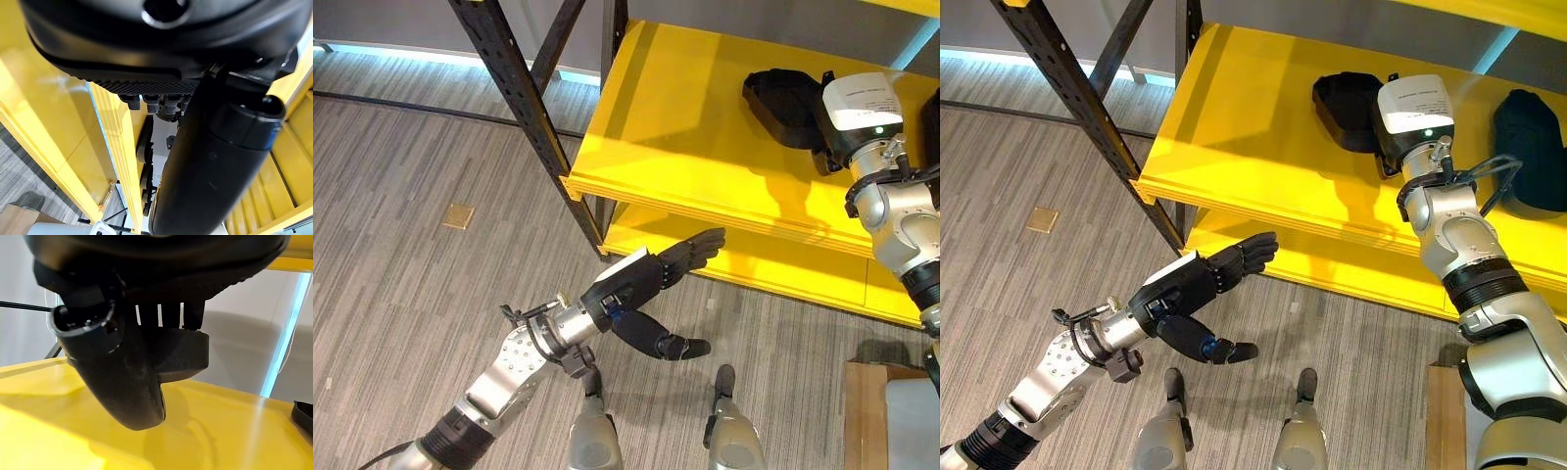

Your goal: Move parts from the plastic box to the shelf.

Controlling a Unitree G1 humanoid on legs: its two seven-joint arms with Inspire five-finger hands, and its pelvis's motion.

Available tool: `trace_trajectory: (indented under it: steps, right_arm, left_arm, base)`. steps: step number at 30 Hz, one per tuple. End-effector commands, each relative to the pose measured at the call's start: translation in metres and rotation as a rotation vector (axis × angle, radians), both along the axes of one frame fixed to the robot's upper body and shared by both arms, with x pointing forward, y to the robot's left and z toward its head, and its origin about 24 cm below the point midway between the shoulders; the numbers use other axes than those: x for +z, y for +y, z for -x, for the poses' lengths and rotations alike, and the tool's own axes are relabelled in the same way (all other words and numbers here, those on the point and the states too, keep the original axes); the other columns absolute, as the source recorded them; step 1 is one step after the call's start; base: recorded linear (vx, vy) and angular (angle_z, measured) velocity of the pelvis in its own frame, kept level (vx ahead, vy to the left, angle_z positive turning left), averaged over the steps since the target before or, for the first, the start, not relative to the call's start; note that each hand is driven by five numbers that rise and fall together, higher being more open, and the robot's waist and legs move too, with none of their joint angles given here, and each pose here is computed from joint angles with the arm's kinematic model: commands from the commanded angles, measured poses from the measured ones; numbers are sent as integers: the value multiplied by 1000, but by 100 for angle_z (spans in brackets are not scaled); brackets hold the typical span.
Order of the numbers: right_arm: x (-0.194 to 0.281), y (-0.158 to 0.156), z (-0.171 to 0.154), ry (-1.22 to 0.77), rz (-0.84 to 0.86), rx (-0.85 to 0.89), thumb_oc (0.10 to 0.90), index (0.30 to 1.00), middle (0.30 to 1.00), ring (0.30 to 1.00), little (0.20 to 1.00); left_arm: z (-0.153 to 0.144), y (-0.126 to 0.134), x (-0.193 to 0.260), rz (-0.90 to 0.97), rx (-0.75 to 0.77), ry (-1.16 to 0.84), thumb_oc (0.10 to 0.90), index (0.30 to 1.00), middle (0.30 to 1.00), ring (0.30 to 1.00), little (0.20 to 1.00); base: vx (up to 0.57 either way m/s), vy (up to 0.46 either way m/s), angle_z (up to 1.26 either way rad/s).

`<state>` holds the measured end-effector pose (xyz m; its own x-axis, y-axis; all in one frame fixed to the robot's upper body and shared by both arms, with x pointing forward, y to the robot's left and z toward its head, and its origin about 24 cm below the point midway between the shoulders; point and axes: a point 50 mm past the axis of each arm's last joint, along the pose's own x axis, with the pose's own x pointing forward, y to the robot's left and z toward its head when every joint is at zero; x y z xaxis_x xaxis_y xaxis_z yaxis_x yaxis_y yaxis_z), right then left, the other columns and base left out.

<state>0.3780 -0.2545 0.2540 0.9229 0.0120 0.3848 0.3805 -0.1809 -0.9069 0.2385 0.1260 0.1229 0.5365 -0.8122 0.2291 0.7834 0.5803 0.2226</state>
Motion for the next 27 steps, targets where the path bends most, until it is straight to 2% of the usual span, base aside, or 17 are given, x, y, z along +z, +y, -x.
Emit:
trace_trajectory:
  steps: [1, 14, 27]
  right_arm:
    - [54, 7, 4, -209, -5, -26, 400, 300, 300, 300, 300]
    - [56, -8, -3, -261, -271, -105, 400, 300, 300, 300, 300]
    - [54, -5, -7, -253, -279, -118, 400, 300, 300, 300, 300]
  left_arm:
    - [14, -13, 34, 150, -79, -144, 900, 1000, 1000, 1000, 1000]
    - [12, -22, 44, 151, -91, -199, 900, 1000, 1000, 1000, 1000]
    - [13, -23, 47, 182, -82, -209, 900, 1000, 1000, 1000, 1000]
  base:
    - [-26, -36, 0]
    - [-65, -8, 1]
    - [-24, 32, 0]
